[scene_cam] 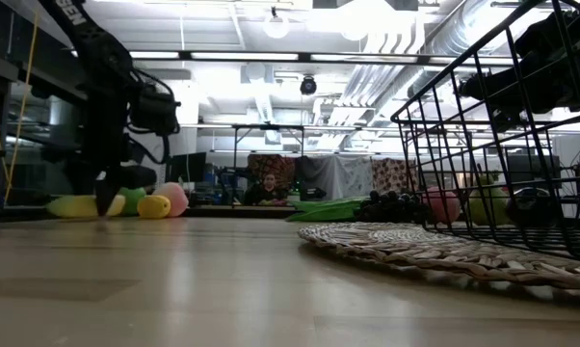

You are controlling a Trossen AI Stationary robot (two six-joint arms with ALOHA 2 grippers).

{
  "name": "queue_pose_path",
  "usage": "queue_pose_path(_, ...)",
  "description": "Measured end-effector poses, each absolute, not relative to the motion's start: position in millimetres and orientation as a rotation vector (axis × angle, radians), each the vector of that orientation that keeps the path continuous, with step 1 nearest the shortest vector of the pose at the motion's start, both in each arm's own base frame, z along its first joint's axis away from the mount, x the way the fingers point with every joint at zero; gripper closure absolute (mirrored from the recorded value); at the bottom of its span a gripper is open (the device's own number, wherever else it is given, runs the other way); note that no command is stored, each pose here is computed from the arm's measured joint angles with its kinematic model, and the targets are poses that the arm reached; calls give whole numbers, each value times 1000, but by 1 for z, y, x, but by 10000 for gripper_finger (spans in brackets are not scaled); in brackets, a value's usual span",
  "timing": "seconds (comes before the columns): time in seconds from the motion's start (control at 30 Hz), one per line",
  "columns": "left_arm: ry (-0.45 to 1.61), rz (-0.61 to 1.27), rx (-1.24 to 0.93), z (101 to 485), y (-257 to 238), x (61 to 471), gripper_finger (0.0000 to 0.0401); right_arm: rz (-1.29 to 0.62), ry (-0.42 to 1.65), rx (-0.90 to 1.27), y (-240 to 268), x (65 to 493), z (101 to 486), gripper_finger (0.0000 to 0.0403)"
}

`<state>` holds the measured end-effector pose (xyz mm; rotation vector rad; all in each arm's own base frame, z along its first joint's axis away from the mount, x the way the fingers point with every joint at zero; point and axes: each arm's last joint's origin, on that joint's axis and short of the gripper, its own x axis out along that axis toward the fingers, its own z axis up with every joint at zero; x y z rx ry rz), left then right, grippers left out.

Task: Build produce basket
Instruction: Put the banana into the wire basket

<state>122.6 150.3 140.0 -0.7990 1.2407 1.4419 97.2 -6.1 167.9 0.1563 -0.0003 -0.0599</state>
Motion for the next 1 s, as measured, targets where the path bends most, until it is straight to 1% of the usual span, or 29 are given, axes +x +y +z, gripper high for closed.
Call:
queue_pose_path(0.07,1259,1429,-797,144,146,119,301,-60,-1,156,-6,97,168,402)
queue_pose_path(0.13,1248,1407,-816,152,143,118,307,-60,0,156,-6,97,168,402)
queue_pose_path(0.2,1247,1361,-844,161,139,116,303,-60,0,156,-6,97,168,402)
queue_pose_path(0.33,1190,1218,-889,188,130,117,277,-60,-1,156,-6,97,168,402)
queue_pose_path(0.47,1015,1057,-870,223,116,125,274,-60,0,156,-6,97,168,402)
queue_pose_path(0.63,689,794,-752,268,93,147,288,-60,-1,156,-6,97,168,402)
queue_pose_path(0.73,541,612,-652,285,75,165,292,-60,0,156,-6,97,168,402)
queue_pose_path(0.87,432,364,-496,297,46,193,291,-60,0,156,-6,97,168,402)
queue_pose_path(1.0,360,148,-300,297,14,226,290,-60,0,156,-6,97,168,402)
